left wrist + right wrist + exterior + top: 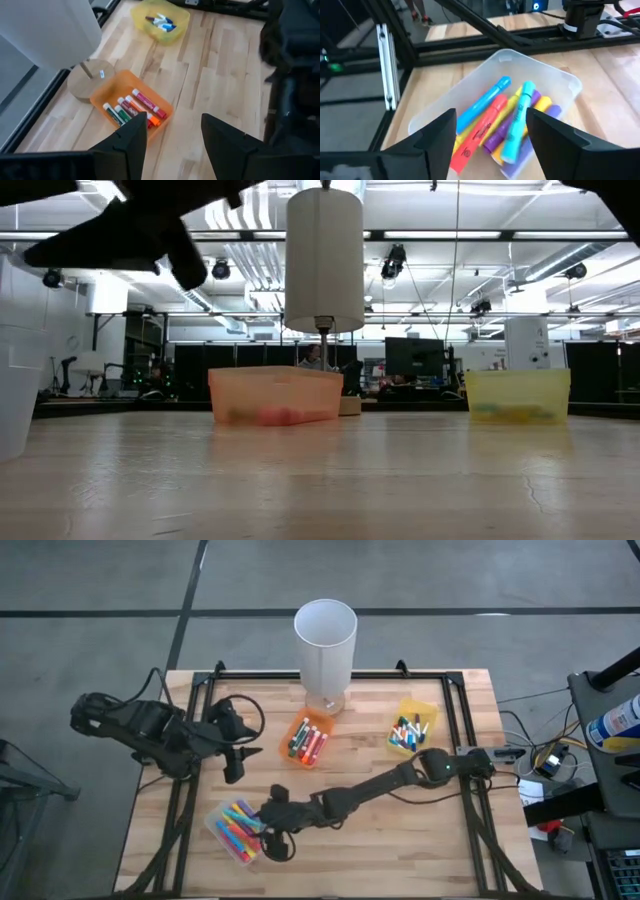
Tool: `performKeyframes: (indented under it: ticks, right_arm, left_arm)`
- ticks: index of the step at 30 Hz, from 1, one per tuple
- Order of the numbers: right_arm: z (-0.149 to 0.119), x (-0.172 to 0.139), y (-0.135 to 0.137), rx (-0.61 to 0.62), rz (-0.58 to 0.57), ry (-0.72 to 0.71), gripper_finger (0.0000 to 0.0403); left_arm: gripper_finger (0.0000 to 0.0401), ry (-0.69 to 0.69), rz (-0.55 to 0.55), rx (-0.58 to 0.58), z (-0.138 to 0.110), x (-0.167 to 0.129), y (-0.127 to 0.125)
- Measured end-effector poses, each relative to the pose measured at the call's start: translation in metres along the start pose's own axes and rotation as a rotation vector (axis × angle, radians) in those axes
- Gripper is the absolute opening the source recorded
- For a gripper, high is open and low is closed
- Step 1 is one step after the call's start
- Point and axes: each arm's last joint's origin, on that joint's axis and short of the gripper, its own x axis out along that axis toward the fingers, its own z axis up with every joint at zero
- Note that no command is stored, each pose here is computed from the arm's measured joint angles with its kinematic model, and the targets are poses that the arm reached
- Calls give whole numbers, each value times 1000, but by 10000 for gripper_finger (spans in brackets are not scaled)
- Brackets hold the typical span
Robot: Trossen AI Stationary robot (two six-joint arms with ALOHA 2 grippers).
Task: Pick & Place Markers
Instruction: Return to Home Position
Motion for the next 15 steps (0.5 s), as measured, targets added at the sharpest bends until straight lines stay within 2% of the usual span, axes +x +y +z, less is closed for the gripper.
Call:
performKeyframes:
  ticks: [2,4,6,9,12,15]
  right_arm:
    - [3,-6,0,-27,-11,32,223]
    - [0,-8,1,-50,-10,53,189]
    - [-5,-8,3,-67,20,80,138]
    - [-10,-9,5,-81,112,119,39]
    - [-13,-11,5,-78,137,117,15]
    - [-21,-14,1,-90,135,123,9]
  left_arm:
    - [181,16,7,-2,-4,4,0]
    - [181,34,15,6,-8,8,-1]
    - [181,55,25,13,-12,14,-2]
    - [181,85,40,9,-20,21,-3]
    - [181,113,55,3,-28,29,-3]
    - [181,137,68,-7,-35,36,-4]
